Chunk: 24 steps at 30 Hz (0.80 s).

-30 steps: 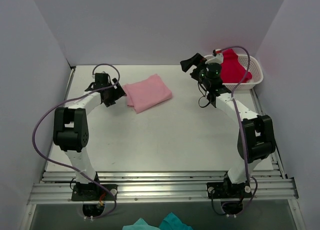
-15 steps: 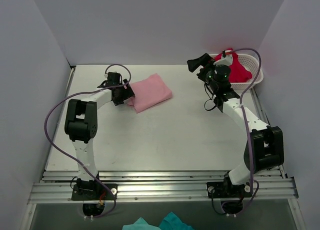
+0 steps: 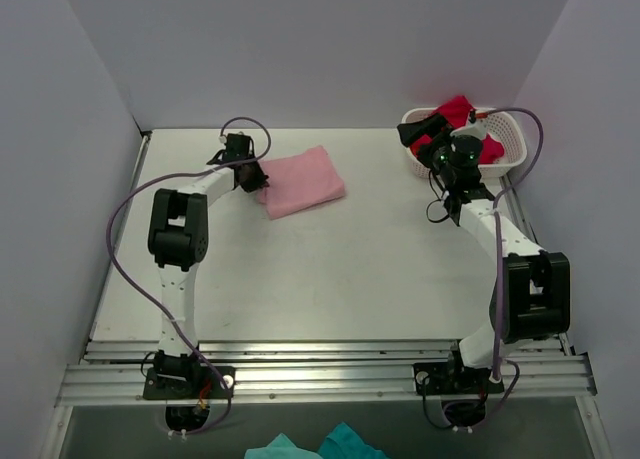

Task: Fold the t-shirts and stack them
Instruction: Put the neatly folded tshirt into the corner of the board with the left arm

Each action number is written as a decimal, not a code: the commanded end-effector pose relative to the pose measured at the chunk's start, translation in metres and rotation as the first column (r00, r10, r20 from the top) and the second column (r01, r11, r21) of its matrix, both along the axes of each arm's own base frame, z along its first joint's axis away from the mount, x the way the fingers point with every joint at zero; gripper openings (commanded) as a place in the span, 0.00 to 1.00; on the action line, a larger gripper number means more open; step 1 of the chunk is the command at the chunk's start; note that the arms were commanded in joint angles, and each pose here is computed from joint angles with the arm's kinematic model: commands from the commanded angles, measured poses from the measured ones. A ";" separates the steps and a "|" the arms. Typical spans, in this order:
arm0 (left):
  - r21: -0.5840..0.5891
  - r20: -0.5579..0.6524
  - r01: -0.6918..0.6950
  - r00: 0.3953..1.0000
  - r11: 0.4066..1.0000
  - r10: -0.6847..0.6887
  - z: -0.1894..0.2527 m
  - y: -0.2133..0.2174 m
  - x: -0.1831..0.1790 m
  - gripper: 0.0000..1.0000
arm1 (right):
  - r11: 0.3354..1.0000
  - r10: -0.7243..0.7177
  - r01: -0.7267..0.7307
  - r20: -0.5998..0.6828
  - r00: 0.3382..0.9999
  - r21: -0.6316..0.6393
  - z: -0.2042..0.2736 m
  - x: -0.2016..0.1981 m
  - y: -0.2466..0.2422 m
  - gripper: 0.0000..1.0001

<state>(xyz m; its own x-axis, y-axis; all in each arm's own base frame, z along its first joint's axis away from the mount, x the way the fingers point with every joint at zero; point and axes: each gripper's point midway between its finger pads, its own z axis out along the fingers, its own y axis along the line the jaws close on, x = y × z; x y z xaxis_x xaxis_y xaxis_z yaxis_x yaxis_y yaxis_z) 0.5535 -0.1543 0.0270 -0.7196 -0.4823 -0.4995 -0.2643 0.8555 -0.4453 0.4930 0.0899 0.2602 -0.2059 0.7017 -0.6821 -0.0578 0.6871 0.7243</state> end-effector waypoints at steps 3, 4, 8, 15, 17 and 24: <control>0.114 -0.047 -0.027 0.998 0.993 0.032 -0.009 0.023 0.018 0.02 | 0.998 0.022 -0.028 0.122 0.992 0.049 0.037 -0.007 -0.007 1.00; 0.122 -0.034 -0.057 0.998 0.991 0.062 -0.003 0.042 0.027 0.02 | 0.998 0.020 -0.027 0.125 0.992 0.052 0.038 -0.007 -0.010 1.00; 0.171 -0.018 -0.130 0.991 0.977 0.135 0.012 0.102 0.054 0.02 | 0.997 0.028 -0.037 0.135 0.990 0.068 0.039 -0.008 -0.012 1.00; 0.255 0.116 -0.304 0.952 0.918 0.283 0.083 0.236 0.086 0.02 | 0.993 0.054 -0.067 0.137 0.989 0.093 0.034 -0.006 -0.008 1.00; 0.288 0.133 -0.385 0.923 0.877 0.361 0.094 0.284 0.078 0.02 | 0.991 0.070 -0.085 0.143 0.987 0.103 0.033 -0.005 -0.005 1.00; 0.154 0.294 -0.526 0.833 0.837 0.469 0.164 0.352 0.073 0.94 | 0.983 0.106 -0.126 0.154 0.982 0.132 0.031 -0.003 0.002 1.00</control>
<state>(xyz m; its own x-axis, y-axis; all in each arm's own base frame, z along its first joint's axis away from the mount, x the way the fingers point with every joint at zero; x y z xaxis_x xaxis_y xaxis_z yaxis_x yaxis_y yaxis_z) 0.6212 0.2030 0.1287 -0.3568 -0.6074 -0.7098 -0.6412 0.7118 -0.2867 0.4904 0.0871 0.2754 -0.2114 0.7661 -0.6070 -0.1617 0.5850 0.7947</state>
